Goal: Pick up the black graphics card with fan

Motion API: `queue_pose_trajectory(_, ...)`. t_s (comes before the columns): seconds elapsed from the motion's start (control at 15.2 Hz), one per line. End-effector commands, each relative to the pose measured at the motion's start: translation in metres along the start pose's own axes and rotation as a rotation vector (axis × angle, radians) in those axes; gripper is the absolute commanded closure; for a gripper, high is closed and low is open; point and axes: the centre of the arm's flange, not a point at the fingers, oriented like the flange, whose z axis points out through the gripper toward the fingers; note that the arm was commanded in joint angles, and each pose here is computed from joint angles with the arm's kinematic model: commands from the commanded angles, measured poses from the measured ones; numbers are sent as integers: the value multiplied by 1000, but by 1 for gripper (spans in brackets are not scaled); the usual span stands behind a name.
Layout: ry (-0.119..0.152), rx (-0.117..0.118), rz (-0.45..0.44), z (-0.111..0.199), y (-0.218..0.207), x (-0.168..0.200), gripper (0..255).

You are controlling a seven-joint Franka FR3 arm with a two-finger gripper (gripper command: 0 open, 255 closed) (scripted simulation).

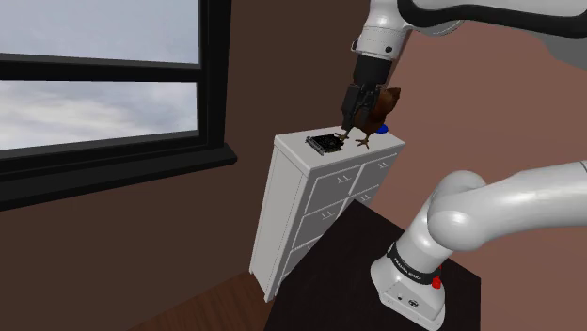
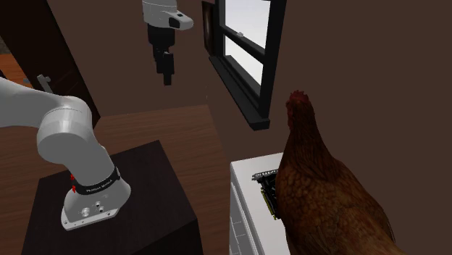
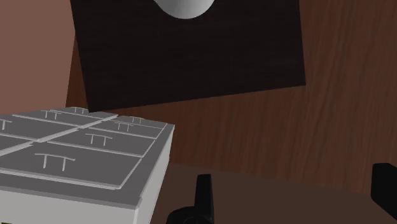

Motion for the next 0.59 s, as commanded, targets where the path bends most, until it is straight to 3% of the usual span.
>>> queue_pose_trajectory(0.0, 0, 0, 0, 0, 0, 0, 0)
queue_pose_trajectory(0.53, -31, 3, 59, 45, 74, 66, 0)
